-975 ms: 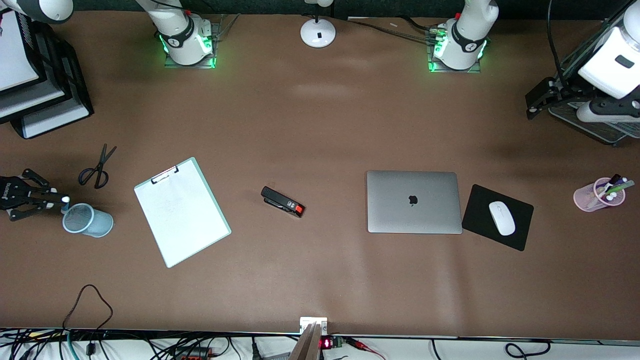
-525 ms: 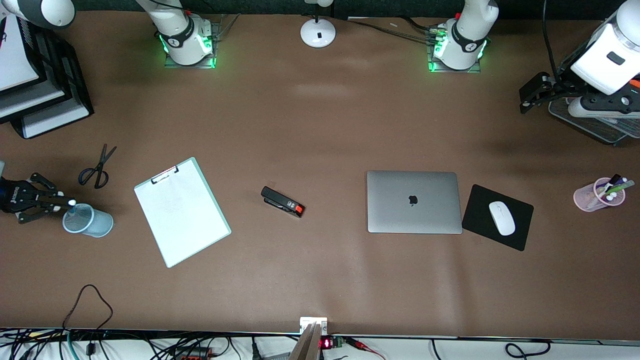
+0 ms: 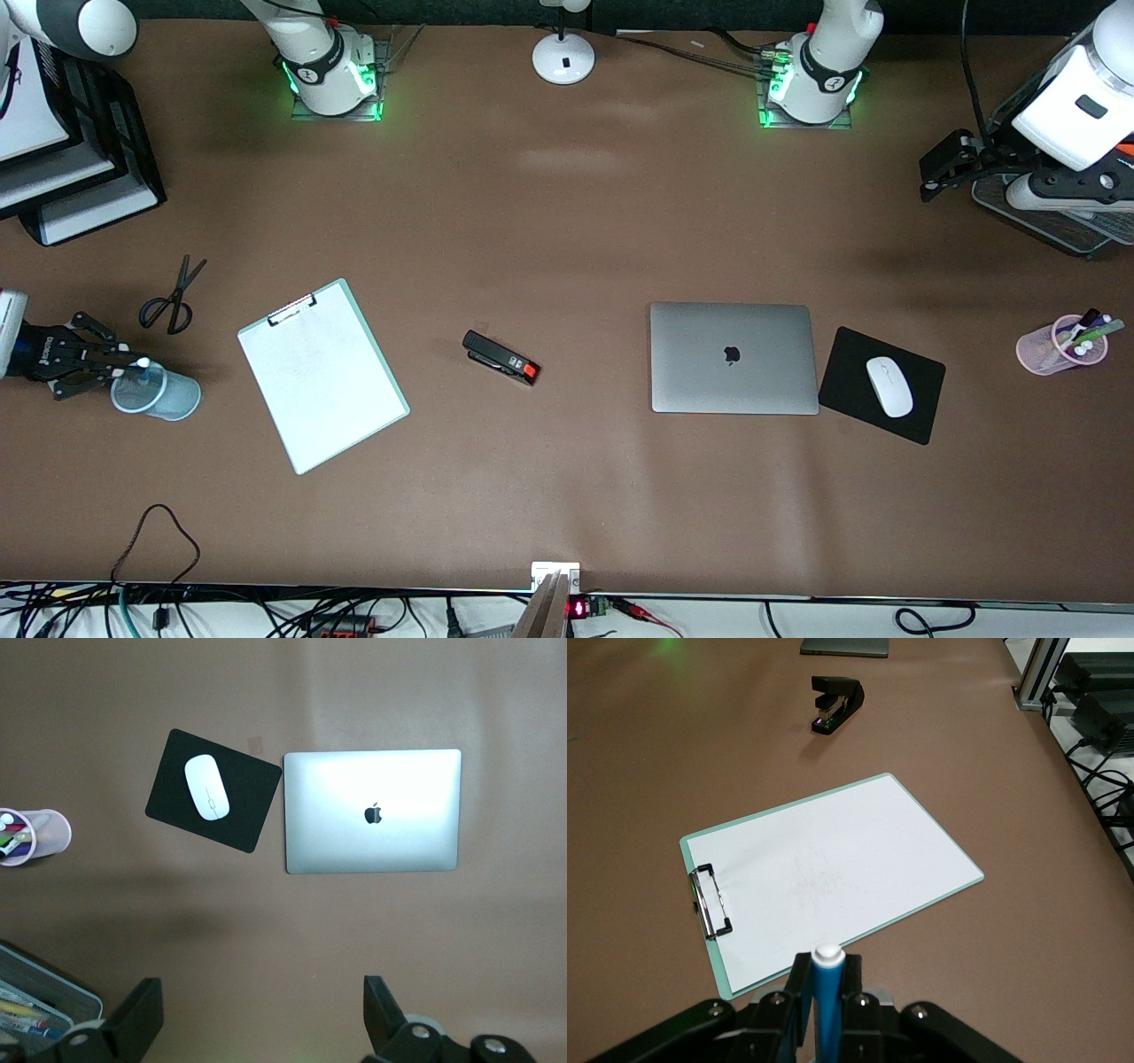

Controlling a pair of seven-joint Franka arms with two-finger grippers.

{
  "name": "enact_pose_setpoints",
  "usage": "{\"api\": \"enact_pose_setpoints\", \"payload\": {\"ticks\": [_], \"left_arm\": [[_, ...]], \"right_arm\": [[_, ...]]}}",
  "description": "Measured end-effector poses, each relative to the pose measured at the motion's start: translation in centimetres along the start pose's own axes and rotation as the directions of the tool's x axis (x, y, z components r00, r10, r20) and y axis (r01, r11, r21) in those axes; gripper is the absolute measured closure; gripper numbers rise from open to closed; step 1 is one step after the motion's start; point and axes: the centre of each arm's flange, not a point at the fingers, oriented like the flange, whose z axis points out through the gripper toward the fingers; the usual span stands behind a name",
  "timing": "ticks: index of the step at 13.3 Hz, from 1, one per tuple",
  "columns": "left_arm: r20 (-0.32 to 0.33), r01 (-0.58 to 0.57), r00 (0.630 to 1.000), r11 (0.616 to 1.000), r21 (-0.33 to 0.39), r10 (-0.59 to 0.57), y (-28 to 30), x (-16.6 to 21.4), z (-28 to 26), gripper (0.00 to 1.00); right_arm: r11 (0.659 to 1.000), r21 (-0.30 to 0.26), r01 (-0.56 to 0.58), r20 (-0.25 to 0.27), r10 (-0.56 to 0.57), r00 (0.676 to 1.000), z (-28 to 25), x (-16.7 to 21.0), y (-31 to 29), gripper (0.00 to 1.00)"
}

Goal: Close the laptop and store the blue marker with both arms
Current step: 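Lower the blue marker into the light blue cup with the right gripper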

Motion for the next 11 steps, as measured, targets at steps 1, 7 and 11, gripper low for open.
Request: {"api": "enact_pose_setpoints", "payload": {"ticks": [1, 7, 11], "left_arm": [[-0.003, -0.005, 1.000, 1.000, 0.000, 0.005, 0.0, 0.0, 0.0, 0.00], [0.000, -0.016, 1.000, 1.000, 0.000, 0.016, -0.6, 0.2, 0.3, 0.00], [0.002, -0.015, 1.000, 1.000, -0.001, 0.015, -0.7, 0.3, 0.6, 0.00]], "right_arm": [[1.000, -0.002, -0.001, 0.001, 0.001, 1.000, 0.1, -0.2, 0.0, 0.82], [1.000, -0.027, -0.010, -0.005, 0.010, 1.000, 0.7, -1.1, 0.3, 0.82], [0.999, -0.050, -0.020, -0.014, 0.020, 1.000, 1.1, -1.9, 0.4, 0.82]]}}
